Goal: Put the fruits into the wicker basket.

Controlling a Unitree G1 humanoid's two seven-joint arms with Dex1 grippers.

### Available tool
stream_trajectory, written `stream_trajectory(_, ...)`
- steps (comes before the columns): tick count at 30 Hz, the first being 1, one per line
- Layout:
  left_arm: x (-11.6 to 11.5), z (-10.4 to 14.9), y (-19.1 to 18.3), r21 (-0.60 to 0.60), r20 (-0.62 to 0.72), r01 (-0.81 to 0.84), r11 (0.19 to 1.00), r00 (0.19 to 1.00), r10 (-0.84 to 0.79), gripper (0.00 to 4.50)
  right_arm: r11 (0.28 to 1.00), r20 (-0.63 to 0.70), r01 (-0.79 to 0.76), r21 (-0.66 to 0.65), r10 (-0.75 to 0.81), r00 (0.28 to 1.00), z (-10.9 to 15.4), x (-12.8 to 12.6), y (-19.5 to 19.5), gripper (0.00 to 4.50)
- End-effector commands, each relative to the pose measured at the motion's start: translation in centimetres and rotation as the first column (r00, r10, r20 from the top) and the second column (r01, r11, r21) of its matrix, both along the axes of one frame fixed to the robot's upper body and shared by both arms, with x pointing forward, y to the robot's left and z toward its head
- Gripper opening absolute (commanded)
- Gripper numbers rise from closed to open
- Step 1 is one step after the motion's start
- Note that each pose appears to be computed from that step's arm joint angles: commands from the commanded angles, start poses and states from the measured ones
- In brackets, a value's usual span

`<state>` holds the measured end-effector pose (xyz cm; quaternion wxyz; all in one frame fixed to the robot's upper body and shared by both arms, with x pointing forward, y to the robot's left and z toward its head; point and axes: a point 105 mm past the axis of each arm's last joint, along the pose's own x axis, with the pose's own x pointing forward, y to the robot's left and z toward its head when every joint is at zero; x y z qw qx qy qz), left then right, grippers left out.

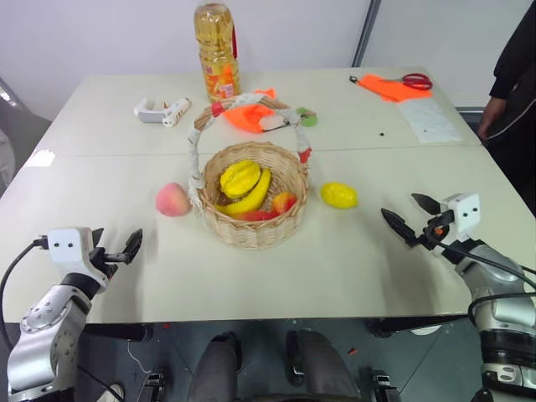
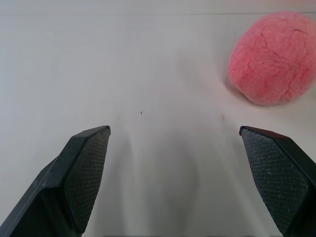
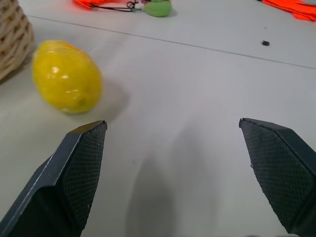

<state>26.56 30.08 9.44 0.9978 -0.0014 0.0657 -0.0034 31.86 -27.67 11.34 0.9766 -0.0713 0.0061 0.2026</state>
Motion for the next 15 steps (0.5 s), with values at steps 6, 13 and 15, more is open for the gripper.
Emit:
stream_trajectory(6, 0.3, 1.4, 0.1, -0.007, 0.042, 0.009, 1.000, 0.999, -0.008, 4.50, 0.999, 0.052, -0.033, 0.003, 0.033, 0.998, 1.4, -0.1, 0.9, 4.46)
stream_trajectory(13, 1.1, 2.2, -0.9, -0.019, 0.053, 0.050, 0.999, 0.997, -0.049, 4.50, 0.996, 0.066, -0.093, 0.001, 0.093, 0.993, 2.4, -0.1, 2.2, 4.46)
stream_trajectory(15, 1.6, 2.8, -1.6, -0.034, 0.071, 0.084, 0.996, 0.994, -0.081, 4.50, 0.992, 0.083, -0.124, 0.004, 0.124, 0.989, 3.5, -0.2, 2.7, 4.46)
